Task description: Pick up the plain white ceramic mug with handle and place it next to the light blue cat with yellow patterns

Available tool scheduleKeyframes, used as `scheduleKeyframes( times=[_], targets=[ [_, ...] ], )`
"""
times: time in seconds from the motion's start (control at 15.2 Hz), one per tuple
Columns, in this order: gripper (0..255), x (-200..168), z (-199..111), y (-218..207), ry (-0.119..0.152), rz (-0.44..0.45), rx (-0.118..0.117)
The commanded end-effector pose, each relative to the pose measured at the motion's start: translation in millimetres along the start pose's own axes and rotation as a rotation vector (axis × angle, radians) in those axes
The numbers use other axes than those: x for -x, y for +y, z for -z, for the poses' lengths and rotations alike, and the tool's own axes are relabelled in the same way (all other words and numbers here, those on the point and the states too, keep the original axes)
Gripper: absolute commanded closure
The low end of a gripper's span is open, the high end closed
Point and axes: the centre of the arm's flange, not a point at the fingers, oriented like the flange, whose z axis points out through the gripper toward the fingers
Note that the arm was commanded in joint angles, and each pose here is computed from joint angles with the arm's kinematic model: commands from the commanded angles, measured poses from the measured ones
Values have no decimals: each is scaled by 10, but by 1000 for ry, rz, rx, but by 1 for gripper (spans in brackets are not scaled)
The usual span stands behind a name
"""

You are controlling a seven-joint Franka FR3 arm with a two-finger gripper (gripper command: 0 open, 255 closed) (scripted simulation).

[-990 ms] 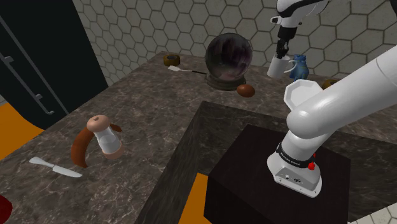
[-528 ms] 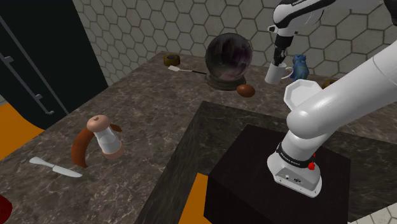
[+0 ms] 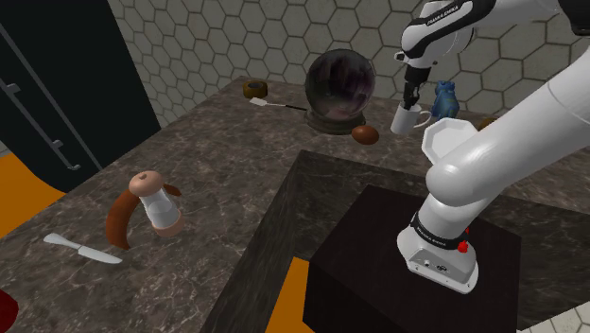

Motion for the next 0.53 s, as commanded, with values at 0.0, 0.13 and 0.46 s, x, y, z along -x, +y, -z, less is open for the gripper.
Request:
scheduleKeyframes(
  times=[0.0, 0.13, 0.46],
  targets=[
    [255, 3, -98, 1, 0, 0, 1],
    [255, -1, -204, 1, 0, 0, 1],
    [255, -11, -458, 1, 0, 0, 1]
  ],
)
